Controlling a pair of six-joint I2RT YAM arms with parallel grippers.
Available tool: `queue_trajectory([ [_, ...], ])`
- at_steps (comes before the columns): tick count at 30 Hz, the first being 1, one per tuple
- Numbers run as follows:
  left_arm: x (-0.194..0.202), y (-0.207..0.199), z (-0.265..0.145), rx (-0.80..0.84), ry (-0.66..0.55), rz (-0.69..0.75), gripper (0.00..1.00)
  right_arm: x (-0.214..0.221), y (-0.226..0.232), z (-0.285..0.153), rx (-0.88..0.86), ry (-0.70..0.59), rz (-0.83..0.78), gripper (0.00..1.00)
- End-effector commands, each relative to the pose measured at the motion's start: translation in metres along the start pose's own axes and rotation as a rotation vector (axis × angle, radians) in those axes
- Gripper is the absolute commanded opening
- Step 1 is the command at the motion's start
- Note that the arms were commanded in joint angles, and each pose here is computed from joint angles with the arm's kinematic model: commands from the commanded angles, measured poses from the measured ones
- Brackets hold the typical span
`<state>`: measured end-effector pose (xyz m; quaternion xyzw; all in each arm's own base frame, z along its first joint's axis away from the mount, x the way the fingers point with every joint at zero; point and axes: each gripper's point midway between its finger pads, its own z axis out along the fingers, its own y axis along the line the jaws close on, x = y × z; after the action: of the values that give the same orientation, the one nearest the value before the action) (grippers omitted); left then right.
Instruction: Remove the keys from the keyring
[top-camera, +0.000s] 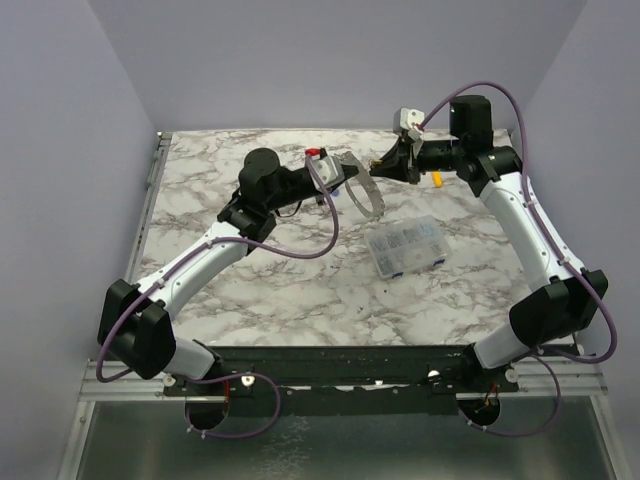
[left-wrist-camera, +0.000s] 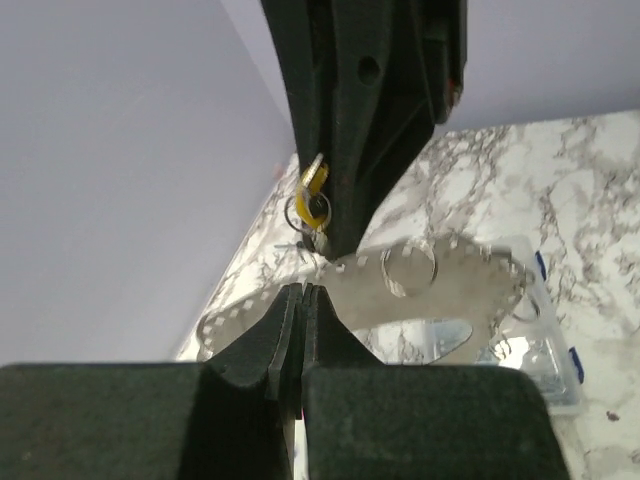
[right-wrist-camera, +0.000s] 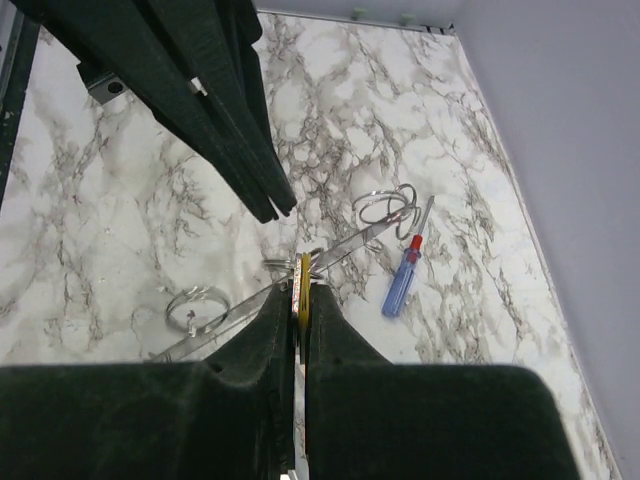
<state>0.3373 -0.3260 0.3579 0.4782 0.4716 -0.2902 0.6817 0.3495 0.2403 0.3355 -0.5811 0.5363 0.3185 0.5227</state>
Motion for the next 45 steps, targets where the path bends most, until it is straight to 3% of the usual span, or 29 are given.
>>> queue_trajectory([
  [1, 0.004, -0.017, -0.007, 0.041, 0.045, 0.196, 0.0, -0.005, -0.004, -0.005, 0.0, 0.002, -0.031, 0.01],
  [7, 0.01, -0.033, -0.008, 0.062, 0.07, 0.278, 0.0, -0.005, -0.005, -0.005, -0.007, 0.005, -0.034, 0.01],
  [12, 0.0, -0.022, -0.006, -0.006, 0.083, 0.143, 0.02, -0.004, -0.005, -0.005, -0.009, 0.007, -0.037, 0.01],
  [16, -0.009, -0.013, -0.004, -0.058, 0.102, 0.0, 0.3, -0.004, -0.005, -0.004, -0.01, 0.003, -0.026, 0.01],
  [18, -0.01, -0.011, -0.004, -0.075, 0.124, -0.078, 0.35, -0.003, -0.005, -0.004, -0.003, 0.004, -0.005, 0.0],
  [26, -0.005, -0.003, -0.002, -0.101, 0.204, -0.32, 0.39, 0.002, -0.01, 0.004, 0.052, 0.011, 0.121, 0.01],
  [33, 0.001, 0.002, 0.004, -0.131, 0.227, -0.383, 0.4, 0.004, -0.012, 0.014, 0.111, 0.035, 0.19, 0.01],
  [45, 0.019, 0.01, 0.016, -0.159, 0.261, -0.383, 0.38, 0.001, 0.001, 0.018, 0.078, 0.021, 0.165, 0.01],
])
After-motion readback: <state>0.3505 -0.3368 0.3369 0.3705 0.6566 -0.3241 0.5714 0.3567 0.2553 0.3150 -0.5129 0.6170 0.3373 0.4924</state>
